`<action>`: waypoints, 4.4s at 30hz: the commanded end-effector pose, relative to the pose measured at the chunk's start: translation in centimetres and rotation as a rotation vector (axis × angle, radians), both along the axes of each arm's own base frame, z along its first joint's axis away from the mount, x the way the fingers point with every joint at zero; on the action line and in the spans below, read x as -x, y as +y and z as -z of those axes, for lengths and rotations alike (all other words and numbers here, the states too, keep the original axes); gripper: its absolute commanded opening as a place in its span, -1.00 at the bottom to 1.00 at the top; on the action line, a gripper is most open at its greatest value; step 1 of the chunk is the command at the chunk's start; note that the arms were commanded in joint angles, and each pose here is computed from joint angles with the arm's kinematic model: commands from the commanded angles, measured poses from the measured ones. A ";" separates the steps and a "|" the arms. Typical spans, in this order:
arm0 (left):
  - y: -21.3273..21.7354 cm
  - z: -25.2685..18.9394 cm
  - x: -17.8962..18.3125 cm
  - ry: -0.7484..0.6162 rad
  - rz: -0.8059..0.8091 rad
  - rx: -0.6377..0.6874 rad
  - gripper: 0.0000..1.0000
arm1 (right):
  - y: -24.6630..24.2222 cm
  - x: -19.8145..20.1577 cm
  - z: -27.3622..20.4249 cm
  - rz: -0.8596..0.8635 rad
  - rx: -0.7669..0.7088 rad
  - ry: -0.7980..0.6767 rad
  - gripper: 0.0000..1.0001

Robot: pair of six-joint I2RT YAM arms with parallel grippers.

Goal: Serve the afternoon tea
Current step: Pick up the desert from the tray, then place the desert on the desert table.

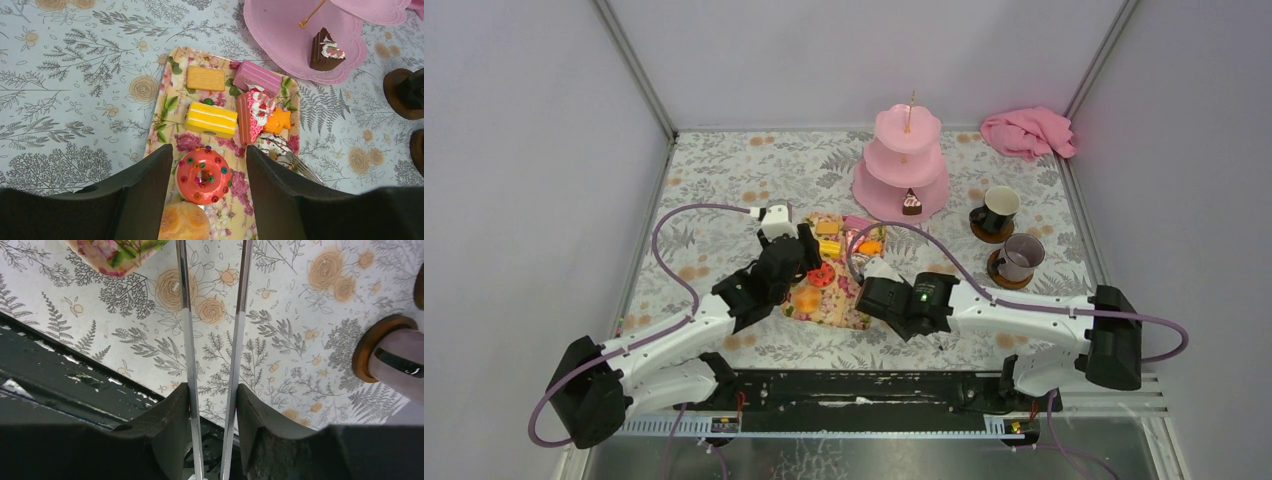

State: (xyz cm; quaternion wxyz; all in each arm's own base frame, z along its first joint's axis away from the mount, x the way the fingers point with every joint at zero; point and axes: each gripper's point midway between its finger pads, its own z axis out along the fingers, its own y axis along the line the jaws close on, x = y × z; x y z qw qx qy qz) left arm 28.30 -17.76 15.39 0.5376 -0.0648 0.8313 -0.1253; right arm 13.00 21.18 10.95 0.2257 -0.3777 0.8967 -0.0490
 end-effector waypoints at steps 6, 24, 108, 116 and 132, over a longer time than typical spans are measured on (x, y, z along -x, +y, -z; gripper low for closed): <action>0.0 -1.0 -1.0 -0.052 -0.025 0.034 0.27 | 1.0 -1.8 -1.3 -0.058 0.139 -0.177 -0.14; 0.6 -0.7 -1.0 -0.054 -0.031 0.041 0.28 | 1.1 -1.7 0.9 -0.141 0.367 -0.220 -0.49; 0.7 -1.6 -1.0 -0.082 -0.011 0.107 0.28 | 6.7 -17.2 -7.7 0.173 -0.050 -0.373 -1.00; 0.7 -1.6 -0.9 -0.085 -0.008 0.110 0.28 | 6.5 -20.4 -6.7 0.215 -0.016 -0.397 -1.00; 0.8 -1.5 -1.1 -0.086 -0.009 0.113 0.28 | 5.5 -23.9 -4.4 0.265 0.045 -0.390 -1.00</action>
